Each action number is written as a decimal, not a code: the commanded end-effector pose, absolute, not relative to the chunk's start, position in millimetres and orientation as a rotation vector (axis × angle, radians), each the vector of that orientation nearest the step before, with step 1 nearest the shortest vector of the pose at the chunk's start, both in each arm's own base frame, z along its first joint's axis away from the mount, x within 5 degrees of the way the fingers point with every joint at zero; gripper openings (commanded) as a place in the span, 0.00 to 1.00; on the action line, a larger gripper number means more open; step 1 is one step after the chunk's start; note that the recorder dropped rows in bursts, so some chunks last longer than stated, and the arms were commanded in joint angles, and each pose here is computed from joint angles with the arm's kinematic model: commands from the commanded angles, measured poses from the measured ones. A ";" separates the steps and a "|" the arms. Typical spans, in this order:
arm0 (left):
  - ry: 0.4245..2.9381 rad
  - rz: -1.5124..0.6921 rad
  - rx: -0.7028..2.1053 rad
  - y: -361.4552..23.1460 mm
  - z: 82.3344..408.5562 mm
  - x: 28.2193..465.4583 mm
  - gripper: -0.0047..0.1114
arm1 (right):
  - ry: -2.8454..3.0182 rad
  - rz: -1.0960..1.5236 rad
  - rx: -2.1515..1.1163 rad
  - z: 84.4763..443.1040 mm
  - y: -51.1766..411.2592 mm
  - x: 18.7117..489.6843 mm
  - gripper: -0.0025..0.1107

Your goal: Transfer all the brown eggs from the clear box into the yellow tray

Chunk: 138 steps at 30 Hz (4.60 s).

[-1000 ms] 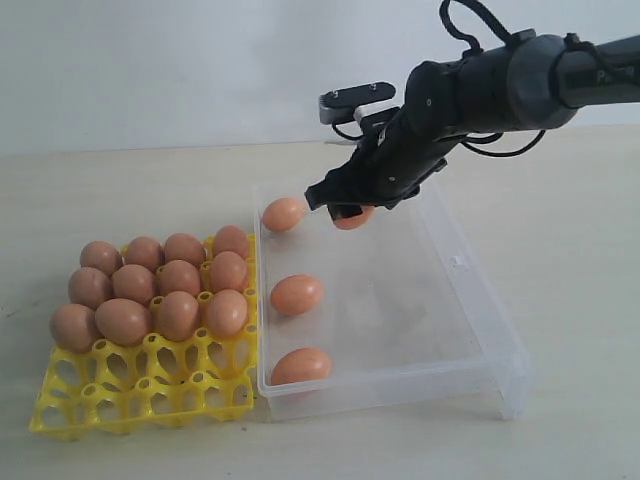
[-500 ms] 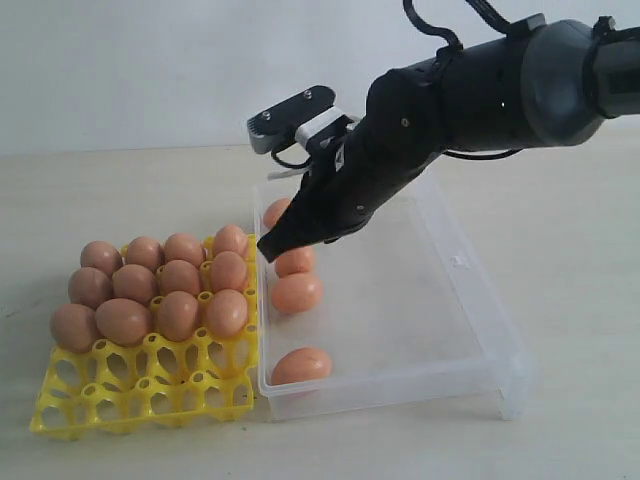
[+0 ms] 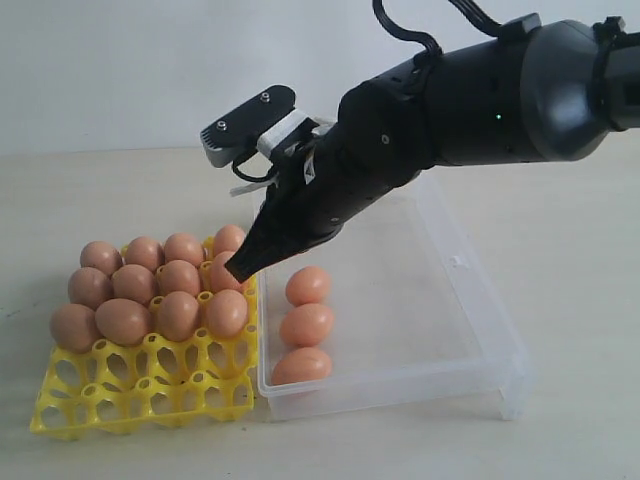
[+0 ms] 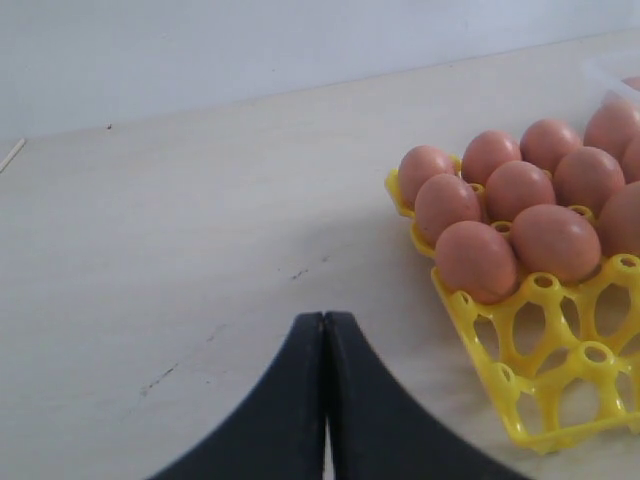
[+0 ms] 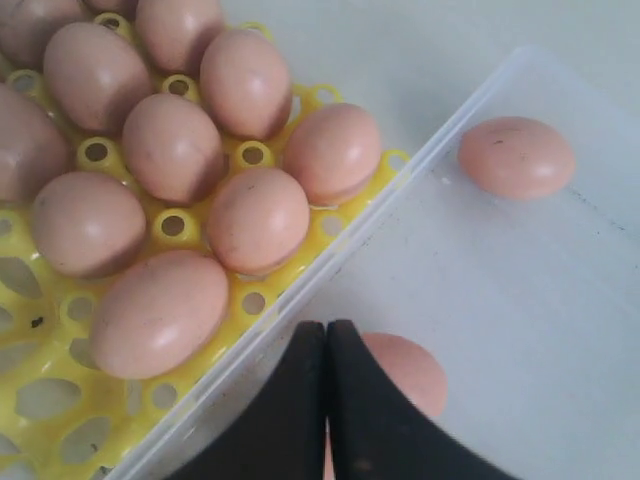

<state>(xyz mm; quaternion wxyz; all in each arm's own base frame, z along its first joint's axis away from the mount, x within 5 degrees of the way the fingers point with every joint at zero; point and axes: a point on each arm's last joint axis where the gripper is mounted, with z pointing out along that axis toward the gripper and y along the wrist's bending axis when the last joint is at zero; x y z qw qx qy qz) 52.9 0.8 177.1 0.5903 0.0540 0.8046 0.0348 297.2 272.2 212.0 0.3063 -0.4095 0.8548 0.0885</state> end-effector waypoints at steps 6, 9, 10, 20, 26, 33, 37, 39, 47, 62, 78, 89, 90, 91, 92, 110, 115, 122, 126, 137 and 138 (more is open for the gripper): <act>1.857 0.072 0.124 0.4 179.3 52.7 0.04 | 2.305 0.213 -1.055 211.3 259.9 302.9 0.16; 1.857 0.072 0.124 0.4 179.3 52.7 0.04 | 2.336 0.195 -1.039 210.1 251.8 307.4 0.31; 1.857 0.072 0.124 0.4 179.3 52.7 0.04 | 2.339 0.192 -1.031 210.1 249.8 309.1 0.36; 1.857 0.072 0.124 0.4 179.3 52.7 0.04 | 2.204 0.192 -0.925 216.5 239.2 333.4 0.48; 1.857 0.072 0.124 0.4 179.3 52.7 0.04 | 2.262 0.182 -0.931 186.7 242.1 340.0 0.49; 1.857 0.072 0.124 0.4 179.3 52.7 0.04 | 2.261 0.187 -0.941 148.4 249.6 349.6 0.54; 1.857 0.072 0.124 0.4 179.3 52.7 0.04 | 2.198 0.210 -0.914 136.9 254.6 356.7 0.54; 1.857 0.072 0.124 0.4 179.3 52.7 0.04 | 2.208 0.204 -0.912 132.1 254.6 361.9 0.54; 1.857 0.072 0.124 0.4 179.3 52.7 0.04 | 2.479 0.129 -0.858 135.1 254.4 397.9 0.54; 1.857 0.072 0.124 0.4 179.3 52.7 0.04 | 2.623 0.122 -0.865 132.5 255.9 397.3 0.54; 1.857 0.072 0.124 0.4 179.3 52.7 0.04 | 2.701 0.306 -0.730 155.7 261.1 386.3 0.54; 1.857 0.072 0.124 0.4 179.3 52.7 0.04 | 2.746 0.302 -0.821 171.8 257.4 375.2 0.52; 1.857 0.072 0.124 0.4 179.3 52.7 0.04 | 2.754 0.298 -0.840 173.3 256.6 373.7 0.51; 1.857 0.072 0.124 0.4 179.3 52.7 0.04 | 2.764 0.294 -0.858 173.9 255.8 372.2 0.51; 1.857 0.072 0.124 0.4 179.3 52.7 0.04 | 2.774 0.292 -0.862 174.3 255.3 371.2 0.51; 1.857 0.072 0.124 0.4 179.3 52.7 0.04 | 2.760 0.231 -1.133 175.5 266.1 352.3 0.51; 1.857 0.072 0.124 0.4 179.3 52.7 0.04 | 2.643 0.083 -1.196 176.2 263.4 361.3 0.51; 1.857 0.072 0.124 0.4 179.3 52.7 0.04 | 2.605 0.062 -1.185 176.2 263.9 365.2 0.51; 1.857 0.072 0.124 0.4 179.3 52.7 0.04 | 2.611 0.058 -1.165 174.0 263.1 365.1 0.51; 1.857 0.072 0.124 0.4 179.3 52.7 0.04 | 2.672 0.082 -1.015 150.5 258.3 358.3 0.51; 1.857 0.072 0.124 0.4 179.3 52.7 0.04 | 2.683 0.101 -0.988 150.4 259.0 357.9 0.51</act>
